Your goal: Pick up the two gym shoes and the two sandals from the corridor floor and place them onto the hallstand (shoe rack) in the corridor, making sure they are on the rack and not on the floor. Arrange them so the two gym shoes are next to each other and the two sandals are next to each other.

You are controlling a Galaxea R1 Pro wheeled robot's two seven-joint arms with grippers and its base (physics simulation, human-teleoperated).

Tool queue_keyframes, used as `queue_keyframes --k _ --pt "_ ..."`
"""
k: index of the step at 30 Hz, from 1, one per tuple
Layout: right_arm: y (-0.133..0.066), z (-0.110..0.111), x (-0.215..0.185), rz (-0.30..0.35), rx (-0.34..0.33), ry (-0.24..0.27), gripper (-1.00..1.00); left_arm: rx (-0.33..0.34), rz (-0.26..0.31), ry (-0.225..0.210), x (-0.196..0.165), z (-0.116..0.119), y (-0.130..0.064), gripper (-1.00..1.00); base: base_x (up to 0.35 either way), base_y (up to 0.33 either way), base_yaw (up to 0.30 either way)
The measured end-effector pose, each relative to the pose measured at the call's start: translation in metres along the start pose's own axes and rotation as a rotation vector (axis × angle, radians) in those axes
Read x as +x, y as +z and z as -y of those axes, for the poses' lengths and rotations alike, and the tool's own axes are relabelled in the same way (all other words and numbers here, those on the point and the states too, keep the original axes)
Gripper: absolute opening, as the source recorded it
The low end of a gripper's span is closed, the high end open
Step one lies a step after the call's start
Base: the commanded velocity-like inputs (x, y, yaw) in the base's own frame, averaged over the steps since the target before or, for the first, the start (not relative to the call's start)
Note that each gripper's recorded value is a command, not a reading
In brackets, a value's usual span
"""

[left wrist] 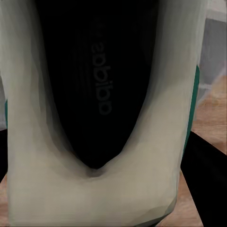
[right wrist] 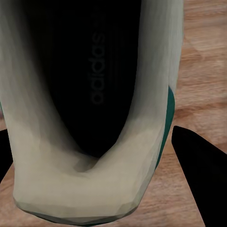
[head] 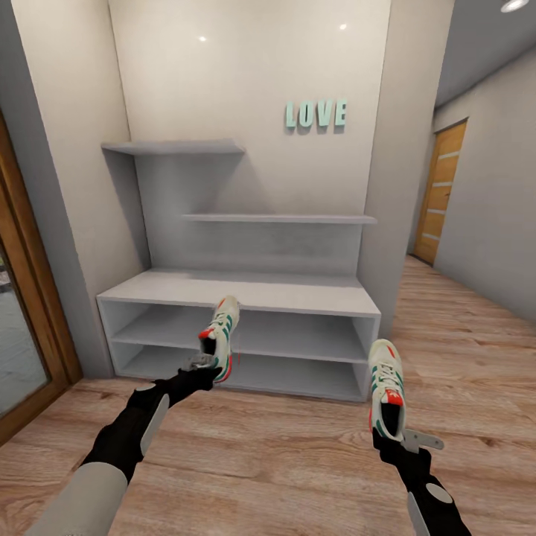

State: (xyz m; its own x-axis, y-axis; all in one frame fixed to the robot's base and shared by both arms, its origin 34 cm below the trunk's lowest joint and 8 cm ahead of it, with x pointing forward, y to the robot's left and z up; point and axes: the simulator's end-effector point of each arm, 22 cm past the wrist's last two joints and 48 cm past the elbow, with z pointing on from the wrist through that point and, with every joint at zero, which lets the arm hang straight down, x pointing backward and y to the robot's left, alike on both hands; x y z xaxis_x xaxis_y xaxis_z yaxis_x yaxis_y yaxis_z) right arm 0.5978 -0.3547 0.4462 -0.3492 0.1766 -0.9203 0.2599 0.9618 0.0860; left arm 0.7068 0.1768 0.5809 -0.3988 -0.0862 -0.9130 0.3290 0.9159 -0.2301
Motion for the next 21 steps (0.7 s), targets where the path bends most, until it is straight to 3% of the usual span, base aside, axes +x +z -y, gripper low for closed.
queue_keyframes --k 3,4,5,7,11,12,15,17,21 --pt "0.0 0.002 -0.001 0.002 0.003 0.003 -1.0 -0.101 -0.013 -0.009 0.007 -0.024 0.0 -1.0 0.0 0.0 0.0" --pt "0.0 0.006 -0.002 0.001 0.009 0.005 -1.0 -0.204 -0.029 -0.01 0.015 -0.046 -0.002 -1.0 0.0 0.0 0.0" --pt "0.0 0.007 -0.001 -0.002 0.011 0.006 -1.0 -0.216 -0.03 -0.017 0.017 -0.049 -0.002 -1.0 0.0 0.0 0.0" --pt "0.0 0.032 0.001 -0.032 0.057 0.042 -1.0 -0.253 -0.049 -0.024 0.031 -0.057 -0.001 -1.0 0.0 0.0 0.0" --pt "-0.013 0.128 0.002 -0.1 0.224 0.168 -1.0 -0.269 -0.084 -0.037 0.055 -0.06 0.001 -1.0 0.0 0.0 0.0" --pt "-0.015 0.139 0.0 -0.105 0.24 0.178 -1.0 -0.27 -0.088 -0.038 0.057 -0.06 0.002 -1.0 0.0 0.0 0.0" --pt "-0.034 0.218 -0.017 -0.122 0.355 0.205 -1.0 -0.273 -0.11 -0.045 0.069 -0.061 0.002 -1.0 0.0 0.0 0.0" --pt "-0.043 0.248 -0.022 -0.141 0.397 0.21 -1.0 -0.274 -0.115 -0.047 0.072 -0.061 0.002 -1.0 0.0 0.0 0.0" --pt "-0.077 0.323 -0.017 -0.253 0.505 0.284 -1.0 -0.274 -0.124 -0.048 0.076 -0.061 0.002 -1.0 0.0 0.0 0.0"
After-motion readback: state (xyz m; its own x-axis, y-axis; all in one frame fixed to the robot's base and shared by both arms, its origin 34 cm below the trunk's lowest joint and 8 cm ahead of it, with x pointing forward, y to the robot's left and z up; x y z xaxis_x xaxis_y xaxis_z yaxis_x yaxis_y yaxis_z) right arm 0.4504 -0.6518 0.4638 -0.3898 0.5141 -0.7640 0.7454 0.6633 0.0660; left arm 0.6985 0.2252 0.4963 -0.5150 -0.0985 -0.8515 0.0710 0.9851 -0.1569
